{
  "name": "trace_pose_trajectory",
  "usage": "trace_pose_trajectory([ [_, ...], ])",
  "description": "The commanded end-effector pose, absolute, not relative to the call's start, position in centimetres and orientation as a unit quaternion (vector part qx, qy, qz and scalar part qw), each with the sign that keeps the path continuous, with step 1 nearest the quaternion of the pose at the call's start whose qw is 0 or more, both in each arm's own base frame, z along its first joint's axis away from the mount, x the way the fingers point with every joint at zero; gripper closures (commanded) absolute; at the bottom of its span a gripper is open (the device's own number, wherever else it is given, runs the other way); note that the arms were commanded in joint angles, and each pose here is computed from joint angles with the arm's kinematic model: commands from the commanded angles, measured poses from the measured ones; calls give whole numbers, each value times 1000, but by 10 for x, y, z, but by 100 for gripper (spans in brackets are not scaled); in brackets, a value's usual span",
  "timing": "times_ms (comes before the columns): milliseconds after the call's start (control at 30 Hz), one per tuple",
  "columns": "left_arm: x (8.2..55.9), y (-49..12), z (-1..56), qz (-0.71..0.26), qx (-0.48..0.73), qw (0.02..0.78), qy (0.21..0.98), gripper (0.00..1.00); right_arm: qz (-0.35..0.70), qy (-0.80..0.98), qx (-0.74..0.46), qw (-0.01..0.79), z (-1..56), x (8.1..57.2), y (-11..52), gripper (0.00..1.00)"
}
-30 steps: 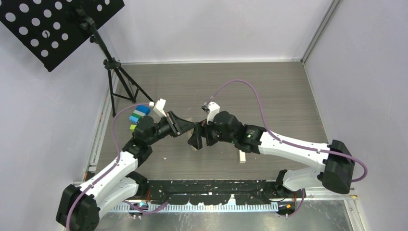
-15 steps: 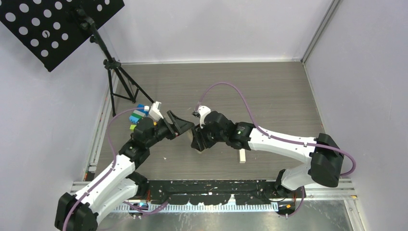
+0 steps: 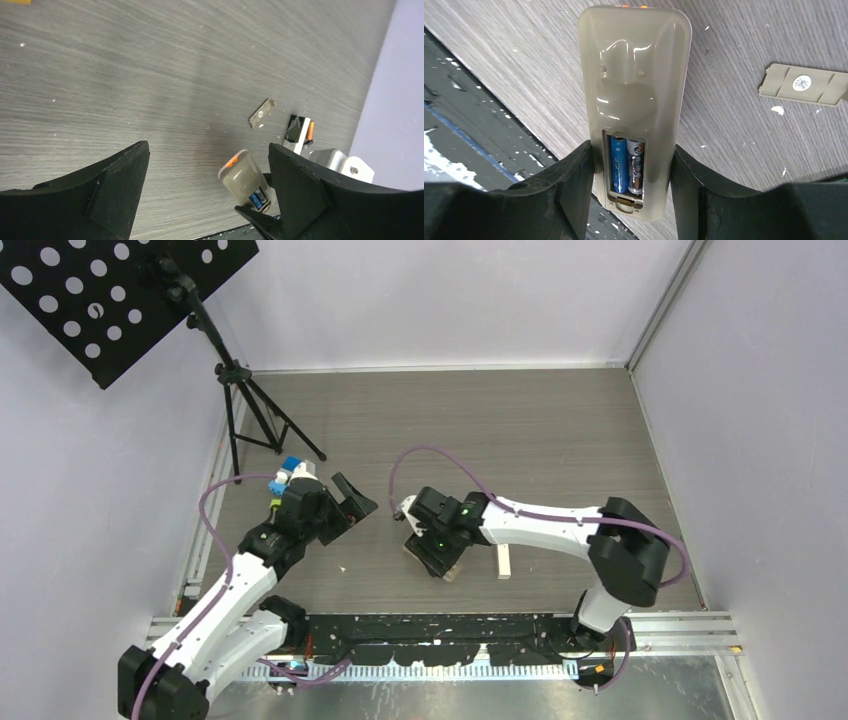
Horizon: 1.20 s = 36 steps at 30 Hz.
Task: Load the batteries into the remote control
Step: Place the remote control at the center of the board.
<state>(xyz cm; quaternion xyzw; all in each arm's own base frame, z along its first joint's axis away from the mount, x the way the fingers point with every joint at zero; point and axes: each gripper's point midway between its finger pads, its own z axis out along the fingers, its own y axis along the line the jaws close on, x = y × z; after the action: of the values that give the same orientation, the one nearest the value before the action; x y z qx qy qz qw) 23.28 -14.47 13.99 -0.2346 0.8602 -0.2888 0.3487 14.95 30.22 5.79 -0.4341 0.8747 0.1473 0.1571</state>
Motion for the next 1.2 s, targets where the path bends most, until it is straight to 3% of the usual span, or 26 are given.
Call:
trace_pose_trajectory([
  [0,234,-152,139,-296,-224,327,869,10,118,852,-489,144,56,159,308,72],
  [200,237,-150,138,-295,-225,327,869,10,126,844,-505,127,44,172,331,69],
  [300,236,-138,136,-272,-239,334,870,10,135,848,-501,104,36,174,340,52],
  [467,233,-119,136,-232,-258,348,871,9,134,852,-498,96,39,179,343,38],
  [733,232,-118,139,-235,-255,351,870,9,135,852,-493,111,56,182,340,28],
  [967,234,-129,149,-264,-231,356,866,9,162,892,-372,200,95,219,321,32],
  [1167,234,-147,156,-310,-199,350,861,11,115,941,-230,218,80,270,264,55],
])
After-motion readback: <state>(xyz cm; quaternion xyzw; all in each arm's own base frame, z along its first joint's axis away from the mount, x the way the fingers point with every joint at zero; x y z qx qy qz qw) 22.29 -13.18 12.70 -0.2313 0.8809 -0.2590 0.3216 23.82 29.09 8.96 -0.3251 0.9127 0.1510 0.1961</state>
